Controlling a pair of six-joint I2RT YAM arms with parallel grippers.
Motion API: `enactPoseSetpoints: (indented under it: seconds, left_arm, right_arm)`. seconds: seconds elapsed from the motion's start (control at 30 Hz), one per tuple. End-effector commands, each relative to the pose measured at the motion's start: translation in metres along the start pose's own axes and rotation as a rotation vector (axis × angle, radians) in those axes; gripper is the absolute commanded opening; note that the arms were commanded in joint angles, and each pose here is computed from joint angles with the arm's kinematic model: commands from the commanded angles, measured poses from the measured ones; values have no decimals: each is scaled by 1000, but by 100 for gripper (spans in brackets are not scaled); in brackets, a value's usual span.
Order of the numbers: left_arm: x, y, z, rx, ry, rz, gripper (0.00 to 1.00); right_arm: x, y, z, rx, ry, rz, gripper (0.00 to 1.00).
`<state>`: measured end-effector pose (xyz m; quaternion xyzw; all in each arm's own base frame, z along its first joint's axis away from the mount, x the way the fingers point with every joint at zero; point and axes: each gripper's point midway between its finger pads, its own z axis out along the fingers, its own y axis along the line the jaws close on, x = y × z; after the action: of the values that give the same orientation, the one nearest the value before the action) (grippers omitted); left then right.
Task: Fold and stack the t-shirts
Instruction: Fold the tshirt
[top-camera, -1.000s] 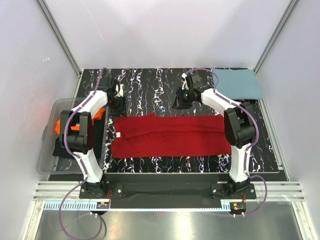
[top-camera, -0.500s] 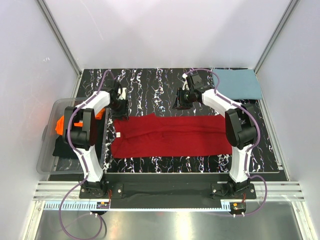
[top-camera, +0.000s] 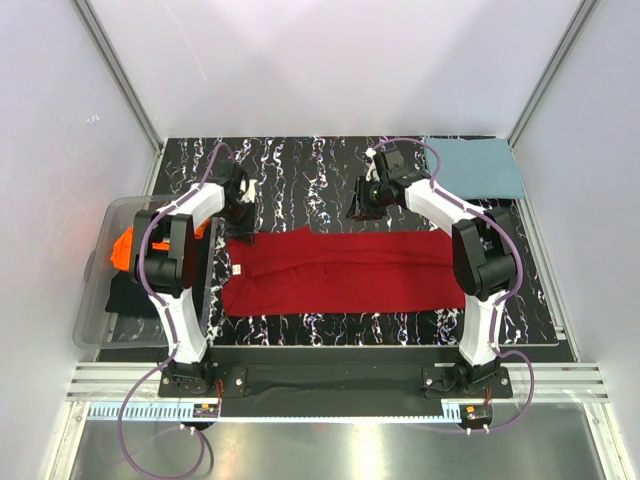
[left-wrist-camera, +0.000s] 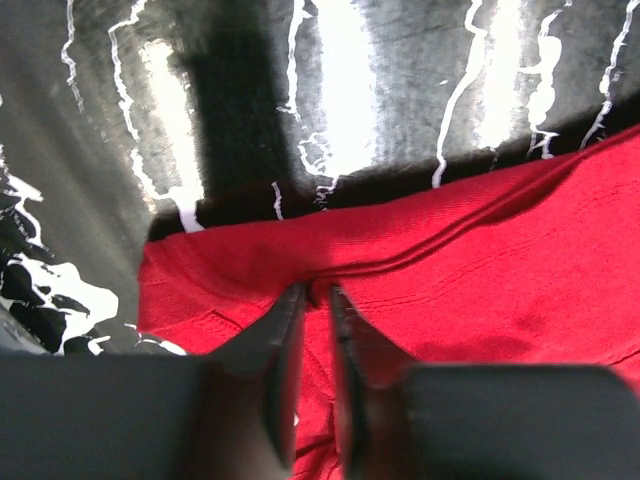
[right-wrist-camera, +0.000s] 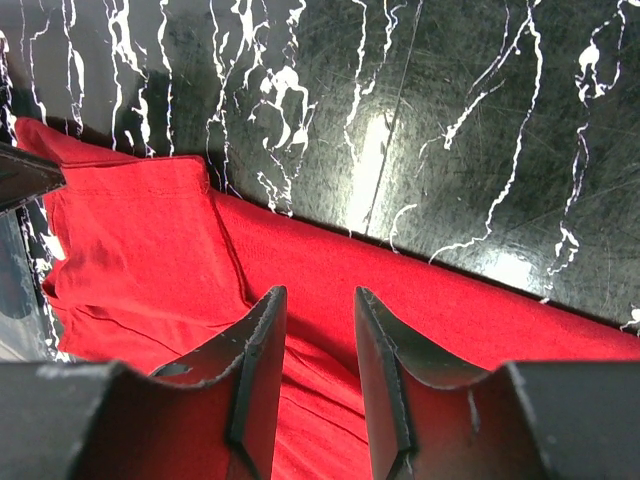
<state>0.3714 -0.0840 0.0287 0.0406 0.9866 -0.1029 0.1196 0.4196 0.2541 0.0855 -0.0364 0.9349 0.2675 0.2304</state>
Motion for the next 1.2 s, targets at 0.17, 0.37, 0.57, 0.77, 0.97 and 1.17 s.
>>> enactPoseSetpoints:
  seconds: [0.17, 0.37, 0.57, 0.77, 0.97, 1.17]
  left_arm:
    - [-29, -13, -38, 12, -129, 20, 0]
    - [-45, -20, -73, 9, -212, 0, 0]
    - [-29, -29, -85, -25, -195, -11, 0]
    - [-4, -32, -93, -93, -198, 14, 0]
    - [27, -48, -105, -110, -223, 24, 0]
    - [64, -42, -104, -154, -217, 3, 0]
  right_arm:
    - [-15, 5, -28, 22, -86, -26, 41]
    - [-4, -32, -44, 189, -111, -16, 41]
    - [13, -91, -68, 335, -118, 119, 39]
    - [25, -146, -104, 419, -159, 269, 37]
    - [41, -185, -120, 545, -154, 349, 35]
    - [63, -207, -125, 628, -115, 411, 33]
